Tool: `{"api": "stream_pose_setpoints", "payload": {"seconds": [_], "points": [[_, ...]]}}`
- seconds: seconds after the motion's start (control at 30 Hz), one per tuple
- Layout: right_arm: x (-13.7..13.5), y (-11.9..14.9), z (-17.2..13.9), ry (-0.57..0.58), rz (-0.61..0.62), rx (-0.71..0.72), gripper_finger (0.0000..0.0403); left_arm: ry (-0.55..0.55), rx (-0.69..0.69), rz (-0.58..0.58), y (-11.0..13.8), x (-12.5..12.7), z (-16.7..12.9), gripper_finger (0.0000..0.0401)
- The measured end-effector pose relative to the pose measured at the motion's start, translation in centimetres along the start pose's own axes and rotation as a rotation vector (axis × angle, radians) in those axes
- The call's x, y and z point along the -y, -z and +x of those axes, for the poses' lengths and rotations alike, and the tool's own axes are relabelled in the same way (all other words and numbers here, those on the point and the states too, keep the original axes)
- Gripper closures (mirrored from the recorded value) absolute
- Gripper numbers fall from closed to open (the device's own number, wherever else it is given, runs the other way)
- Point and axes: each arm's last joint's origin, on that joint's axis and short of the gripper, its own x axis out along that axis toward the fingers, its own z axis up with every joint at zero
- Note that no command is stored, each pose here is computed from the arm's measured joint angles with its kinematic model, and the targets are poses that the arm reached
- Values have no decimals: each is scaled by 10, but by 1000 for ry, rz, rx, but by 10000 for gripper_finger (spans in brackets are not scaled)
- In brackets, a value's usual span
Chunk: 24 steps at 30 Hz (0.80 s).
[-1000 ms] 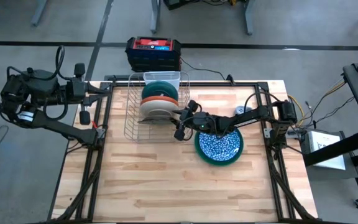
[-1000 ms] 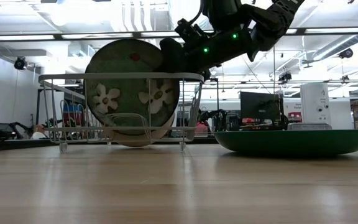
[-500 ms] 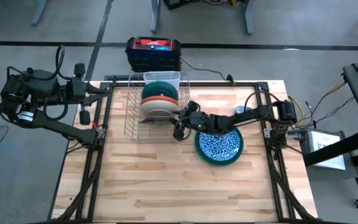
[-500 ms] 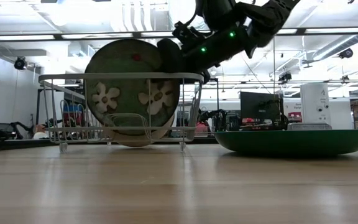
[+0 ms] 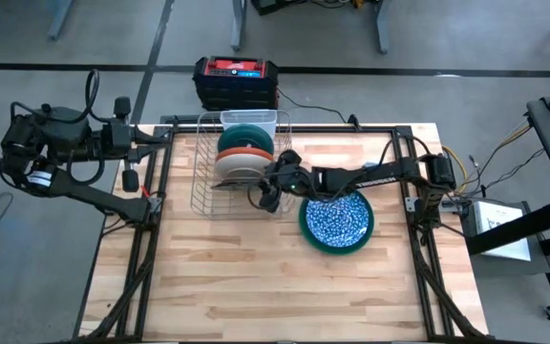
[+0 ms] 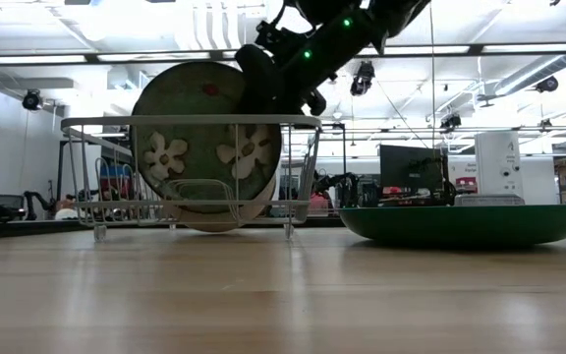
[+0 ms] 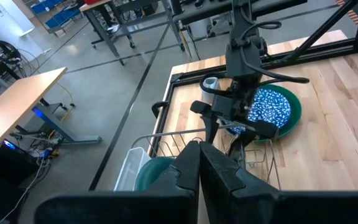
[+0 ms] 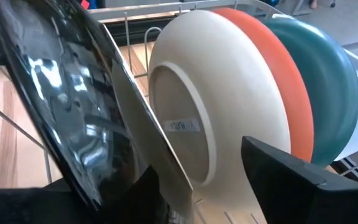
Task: Sort dishes
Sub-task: Put the green ceramic plate into the dish rack
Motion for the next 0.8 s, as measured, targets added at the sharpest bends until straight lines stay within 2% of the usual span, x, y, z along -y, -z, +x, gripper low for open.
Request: {"api": "stream_pose_setpoints", "payload": {"seconds": [0.37,0.8], "points": [[0,-14,-3,-1,-32,6,96,0,0,0,0,0,0,401],[13,-28,-1,2,-36,28,110,0,-1,0,0,0,0,401]]}}
